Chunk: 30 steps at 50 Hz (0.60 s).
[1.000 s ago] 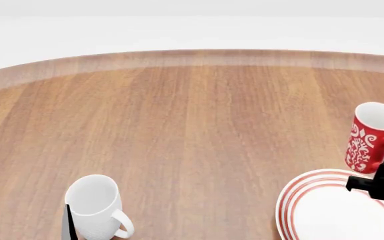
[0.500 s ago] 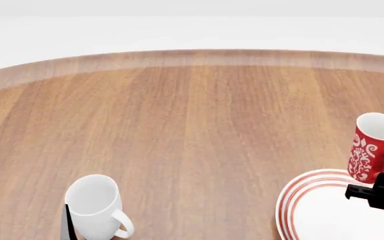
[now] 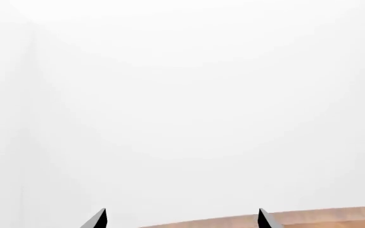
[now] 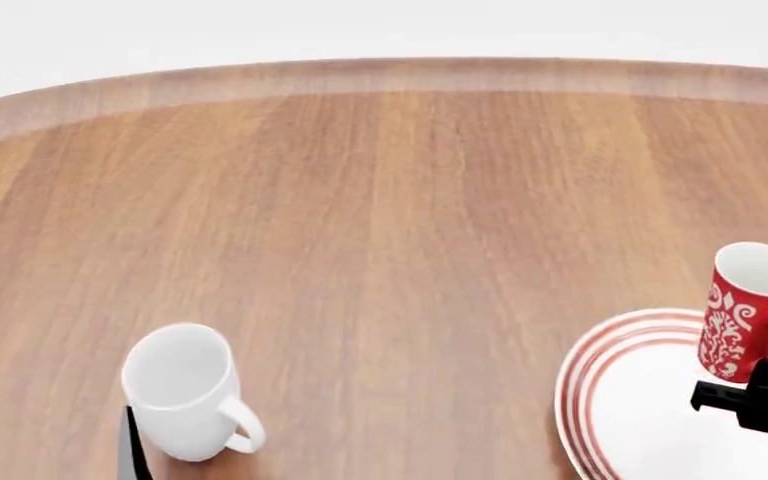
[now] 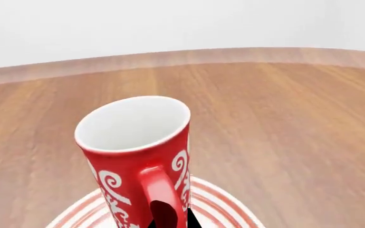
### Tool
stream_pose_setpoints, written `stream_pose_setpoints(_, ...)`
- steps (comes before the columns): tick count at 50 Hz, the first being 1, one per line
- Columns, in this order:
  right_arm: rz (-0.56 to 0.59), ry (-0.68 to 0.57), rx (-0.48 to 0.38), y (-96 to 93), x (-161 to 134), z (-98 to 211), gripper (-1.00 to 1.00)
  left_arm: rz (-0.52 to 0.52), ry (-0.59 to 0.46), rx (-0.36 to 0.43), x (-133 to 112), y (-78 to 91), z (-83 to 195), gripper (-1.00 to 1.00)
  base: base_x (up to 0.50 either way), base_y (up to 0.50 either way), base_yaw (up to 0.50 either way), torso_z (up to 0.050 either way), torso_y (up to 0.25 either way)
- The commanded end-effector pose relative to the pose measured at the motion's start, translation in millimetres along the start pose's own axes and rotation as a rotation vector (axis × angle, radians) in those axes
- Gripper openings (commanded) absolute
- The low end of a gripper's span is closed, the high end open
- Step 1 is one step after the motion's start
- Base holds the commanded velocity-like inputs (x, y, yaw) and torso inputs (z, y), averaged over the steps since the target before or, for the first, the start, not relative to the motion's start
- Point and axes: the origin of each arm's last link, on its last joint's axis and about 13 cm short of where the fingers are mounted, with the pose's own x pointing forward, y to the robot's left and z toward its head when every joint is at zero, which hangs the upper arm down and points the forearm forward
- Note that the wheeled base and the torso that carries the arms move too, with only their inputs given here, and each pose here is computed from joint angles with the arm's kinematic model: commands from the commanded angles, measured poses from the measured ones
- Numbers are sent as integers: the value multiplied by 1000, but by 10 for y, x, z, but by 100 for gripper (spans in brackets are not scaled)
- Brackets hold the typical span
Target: Pick up the red mug and put it on the plate
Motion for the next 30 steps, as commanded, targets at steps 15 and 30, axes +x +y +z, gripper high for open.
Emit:
stream_pose_setpoints(15,1,-12,10,-1,3,11,-100,-4,-7,-5,1,0,-1,100,0,0,0,0,-130)
stream_pose_setpoints(30,1,-9,7,-3,-1,-1,-100,-8,-11,-15,2,-1,-1,100,0,0,0,0,-102)
